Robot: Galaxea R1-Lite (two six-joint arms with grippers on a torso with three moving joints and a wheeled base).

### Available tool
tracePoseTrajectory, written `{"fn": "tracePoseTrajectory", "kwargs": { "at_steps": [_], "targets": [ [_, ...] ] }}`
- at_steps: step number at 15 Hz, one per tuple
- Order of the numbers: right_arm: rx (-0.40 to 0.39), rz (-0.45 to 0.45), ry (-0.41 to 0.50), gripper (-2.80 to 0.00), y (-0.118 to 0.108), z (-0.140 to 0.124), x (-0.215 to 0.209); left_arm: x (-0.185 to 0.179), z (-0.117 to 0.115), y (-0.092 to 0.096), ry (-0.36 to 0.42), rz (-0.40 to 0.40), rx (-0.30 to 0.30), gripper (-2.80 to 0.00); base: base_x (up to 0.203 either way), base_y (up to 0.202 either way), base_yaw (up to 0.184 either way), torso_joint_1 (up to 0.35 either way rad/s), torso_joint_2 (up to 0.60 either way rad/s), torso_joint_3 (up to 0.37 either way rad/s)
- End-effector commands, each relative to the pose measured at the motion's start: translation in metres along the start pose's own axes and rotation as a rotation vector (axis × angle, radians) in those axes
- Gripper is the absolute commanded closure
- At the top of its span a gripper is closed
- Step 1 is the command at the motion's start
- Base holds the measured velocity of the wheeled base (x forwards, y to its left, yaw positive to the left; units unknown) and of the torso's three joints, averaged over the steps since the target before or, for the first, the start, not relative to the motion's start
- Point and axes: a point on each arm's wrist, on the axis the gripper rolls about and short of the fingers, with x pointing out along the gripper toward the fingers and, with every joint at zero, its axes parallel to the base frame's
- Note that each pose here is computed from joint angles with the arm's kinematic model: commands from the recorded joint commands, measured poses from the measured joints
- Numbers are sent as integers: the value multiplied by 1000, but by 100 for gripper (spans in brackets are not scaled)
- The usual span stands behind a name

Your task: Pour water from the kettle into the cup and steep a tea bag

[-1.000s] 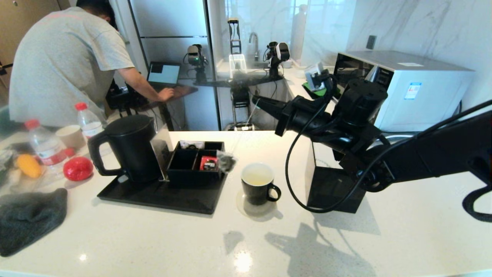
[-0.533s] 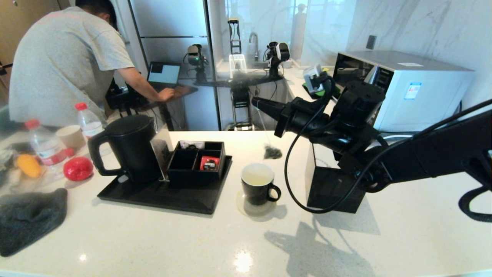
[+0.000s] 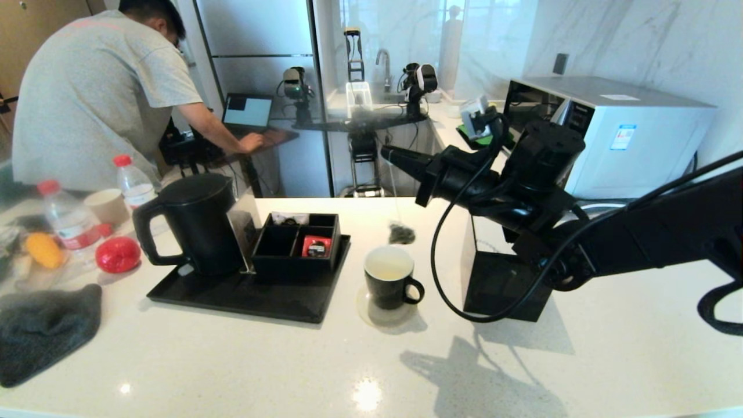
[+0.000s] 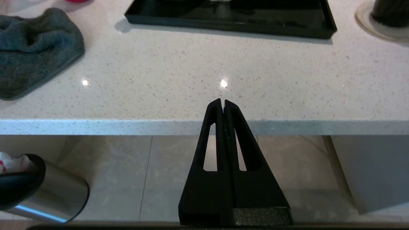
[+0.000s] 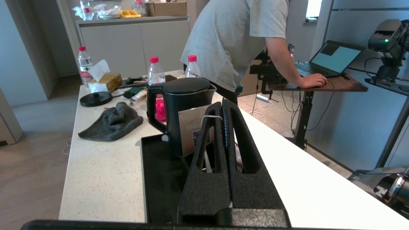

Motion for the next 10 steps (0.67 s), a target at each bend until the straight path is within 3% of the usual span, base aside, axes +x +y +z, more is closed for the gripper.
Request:
{"fn": "tracePoseTrajectory", "kwargs": {
  "at_steps": [1,4,10],
  "targets": [
    [1,5,2,0,4,-1,-6,-5,-2,0,-61,-3,0,0,0,0,0,0,0,0],
    [11,3,16,0,9,-12,-18,-16,-7,0,-218,-11,11,0,0,0,0,0,0,0],
    [11,3,16,0,11,-13,-21,-17,-8,0,-228,-14,18,0,0,0,0,0,0,0]
  ]
}}
